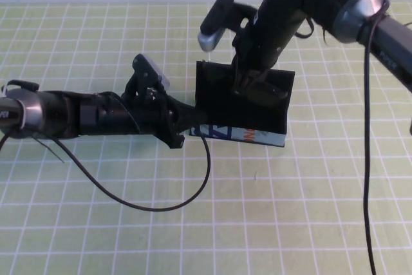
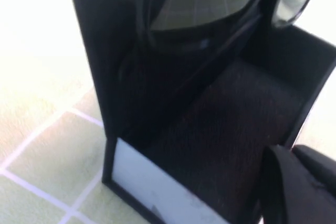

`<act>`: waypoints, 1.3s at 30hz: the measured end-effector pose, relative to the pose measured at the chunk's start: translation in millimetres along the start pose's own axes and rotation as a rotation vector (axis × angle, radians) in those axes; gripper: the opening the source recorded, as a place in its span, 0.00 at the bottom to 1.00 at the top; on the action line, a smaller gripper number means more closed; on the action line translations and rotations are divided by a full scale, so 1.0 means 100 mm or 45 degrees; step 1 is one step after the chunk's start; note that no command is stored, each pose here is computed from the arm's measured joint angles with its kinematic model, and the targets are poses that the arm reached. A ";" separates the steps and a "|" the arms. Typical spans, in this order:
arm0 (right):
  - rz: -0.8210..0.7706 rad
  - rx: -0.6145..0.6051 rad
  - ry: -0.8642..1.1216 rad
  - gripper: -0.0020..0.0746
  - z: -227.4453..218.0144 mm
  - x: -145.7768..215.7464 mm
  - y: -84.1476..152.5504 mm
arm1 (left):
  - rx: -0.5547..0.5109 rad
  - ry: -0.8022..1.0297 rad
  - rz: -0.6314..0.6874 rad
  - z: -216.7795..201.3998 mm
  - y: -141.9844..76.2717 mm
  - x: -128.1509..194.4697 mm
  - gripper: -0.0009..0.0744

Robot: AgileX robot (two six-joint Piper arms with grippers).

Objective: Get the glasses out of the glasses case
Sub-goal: Pick up the glasses from the glasses case, then place the glasses on the table

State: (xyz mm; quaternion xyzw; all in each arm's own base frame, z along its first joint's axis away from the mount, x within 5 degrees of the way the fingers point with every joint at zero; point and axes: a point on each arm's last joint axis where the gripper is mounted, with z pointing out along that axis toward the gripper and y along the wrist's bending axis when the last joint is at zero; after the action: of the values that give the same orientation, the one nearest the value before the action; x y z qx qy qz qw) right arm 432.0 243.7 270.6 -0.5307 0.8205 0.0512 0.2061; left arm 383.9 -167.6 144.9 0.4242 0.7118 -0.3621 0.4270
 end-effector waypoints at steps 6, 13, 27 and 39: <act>0.114 0.053 -0.082 0.03 -0.43 -0.06 0.03 | -0.031 -0.055 -0.022 -0.17 -0.04 -0.27 0.01; 0.365 0.135 -0.181 0.03 -0.96 -0.04 0.02 | -0.048 -0.056 -0.044 -0.43 -0.11 -0.55 0.01; 0.982 0.166 -0.050 0.03 -1.48 1.14 -0.25 | -0.121 -0.051 -0.015 -0.74 -0.32 -0.95 0.01; 1.409 0.082 -0.106 0.03 -0.79 1.96 -0.05 | -0.144 -0.033 -0.113 -0.77 -0.34 -0.96 0.01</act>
State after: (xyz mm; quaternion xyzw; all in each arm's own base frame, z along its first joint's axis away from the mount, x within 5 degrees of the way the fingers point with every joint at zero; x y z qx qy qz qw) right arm 344.8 50.8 266.2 -0.0117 0.9691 0.1478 0.1969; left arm 356.4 -140.8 267.0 0.3627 0.7438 -0.3451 0.4429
